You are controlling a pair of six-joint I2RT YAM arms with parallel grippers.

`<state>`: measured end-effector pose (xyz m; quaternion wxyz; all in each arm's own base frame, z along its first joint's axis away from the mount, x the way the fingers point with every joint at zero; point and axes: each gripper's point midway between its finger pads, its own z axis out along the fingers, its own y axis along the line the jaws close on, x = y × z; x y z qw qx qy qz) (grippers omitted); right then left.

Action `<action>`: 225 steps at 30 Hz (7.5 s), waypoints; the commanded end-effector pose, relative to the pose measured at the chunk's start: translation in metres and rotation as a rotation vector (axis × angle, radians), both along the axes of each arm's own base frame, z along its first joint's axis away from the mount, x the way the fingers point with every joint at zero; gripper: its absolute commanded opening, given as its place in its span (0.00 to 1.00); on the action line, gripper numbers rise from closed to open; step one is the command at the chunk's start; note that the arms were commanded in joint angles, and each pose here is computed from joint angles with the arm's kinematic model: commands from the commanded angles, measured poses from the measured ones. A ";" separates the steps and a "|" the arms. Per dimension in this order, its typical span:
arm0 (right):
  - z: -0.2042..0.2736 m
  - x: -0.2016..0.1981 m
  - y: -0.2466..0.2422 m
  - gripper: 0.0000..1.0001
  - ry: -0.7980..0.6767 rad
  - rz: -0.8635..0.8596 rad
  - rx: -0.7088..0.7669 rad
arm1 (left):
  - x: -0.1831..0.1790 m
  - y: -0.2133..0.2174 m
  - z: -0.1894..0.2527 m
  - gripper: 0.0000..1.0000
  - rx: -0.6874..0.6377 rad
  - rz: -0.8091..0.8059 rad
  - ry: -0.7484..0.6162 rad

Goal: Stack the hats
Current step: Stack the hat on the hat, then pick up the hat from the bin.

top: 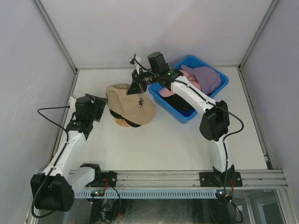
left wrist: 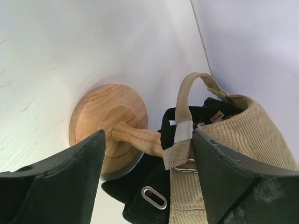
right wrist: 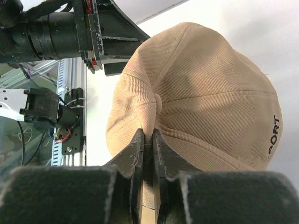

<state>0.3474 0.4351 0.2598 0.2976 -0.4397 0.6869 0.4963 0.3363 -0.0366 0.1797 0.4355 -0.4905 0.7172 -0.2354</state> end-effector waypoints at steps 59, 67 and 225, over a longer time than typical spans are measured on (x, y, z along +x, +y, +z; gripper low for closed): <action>0.042 0.016 -0.033 0.58 0.095 -0.432 -0.070 | -0.034 0.006 0.021 0.71 0.029 -0.002 -0.029; 0.035 0.023 -0.015 0.59 0.172 -0.425 -0.084 | -0.035 0.008 0.025 0.71 0.036 0.002 -0.032; 0.007 0.131 -0.471 0.69 0.285 -1.856 -0.122 | -0.043 0.021 0.139 0.90 0.200 -0.014 -0.237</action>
